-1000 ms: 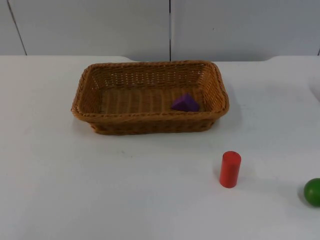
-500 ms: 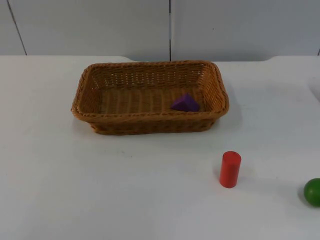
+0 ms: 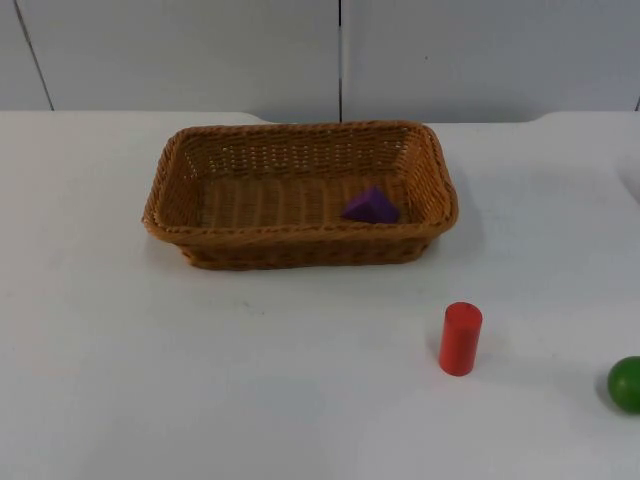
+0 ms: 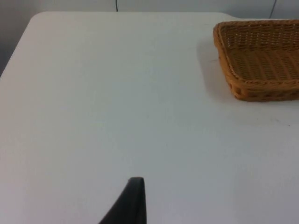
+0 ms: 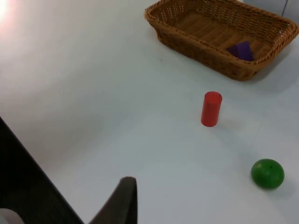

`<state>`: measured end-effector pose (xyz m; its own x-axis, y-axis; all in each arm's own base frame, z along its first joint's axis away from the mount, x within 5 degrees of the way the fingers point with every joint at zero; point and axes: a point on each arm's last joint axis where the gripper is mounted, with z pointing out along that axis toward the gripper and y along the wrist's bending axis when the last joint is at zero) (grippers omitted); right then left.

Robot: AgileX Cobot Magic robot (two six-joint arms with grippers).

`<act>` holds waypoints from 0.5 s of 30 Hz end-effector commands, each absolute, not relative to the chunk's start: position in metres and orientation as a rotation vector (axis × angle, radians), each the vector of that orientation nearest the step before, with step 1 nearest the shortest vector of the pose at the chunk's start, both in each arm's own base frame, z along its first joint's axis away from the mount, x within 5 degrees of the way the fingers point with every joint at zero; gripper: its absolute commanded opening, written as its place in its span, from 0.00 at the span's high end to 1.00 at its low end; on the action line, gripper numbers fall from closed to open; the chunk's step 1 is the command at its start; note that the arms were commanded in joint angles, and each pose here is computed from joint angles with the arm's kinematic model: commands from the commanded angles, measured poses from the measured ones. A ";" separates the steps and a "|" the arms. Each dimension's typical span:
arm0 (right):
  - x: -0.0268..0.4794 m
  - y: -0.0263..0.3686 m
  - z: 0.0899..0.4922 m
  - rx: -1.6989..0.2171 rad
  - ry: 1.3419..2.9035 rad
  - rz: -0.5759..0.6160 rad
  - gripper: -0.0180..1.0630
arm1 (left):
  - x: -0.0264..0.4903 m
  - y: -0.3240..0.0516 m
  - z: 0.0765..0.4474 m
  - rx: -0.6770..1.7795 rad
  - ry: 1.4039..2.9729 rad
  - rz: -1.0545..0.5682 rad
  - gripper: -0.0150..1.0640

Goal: Pick up the basket with the left hand and place the triangular block into the basket with the right hand.

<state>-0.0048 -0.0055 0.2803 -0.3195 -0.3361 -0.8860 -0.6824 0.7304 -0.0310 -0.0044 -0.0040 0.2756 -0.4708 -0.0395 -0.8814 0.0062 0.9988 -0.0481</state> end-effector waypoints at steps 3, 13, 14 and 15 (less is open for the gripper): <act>-0.005 -0.006 0.280 -0.745 1.936 0.416 0.01 | -0.005 -0.005 0.274 -0.014 2.064 -0.066 0.01; -0.006 -0.004 0.280 -0.374 2.017 0.187 0.01 | -0.005 -0.005 0.274 -0.015 2.062 -0.065 0.01; -0.007 -0.003 0.280 -0.320 2.025 0.154 0.01 | -0.005 -0.005 0.274 -0.015 2.062 -0.065 0.01; -0.007 -0.003 0.280 -0.273 2.031 0.125 0.01 | -0.005 -0.005 0.274 -0.015 2.062 -0.065 0.01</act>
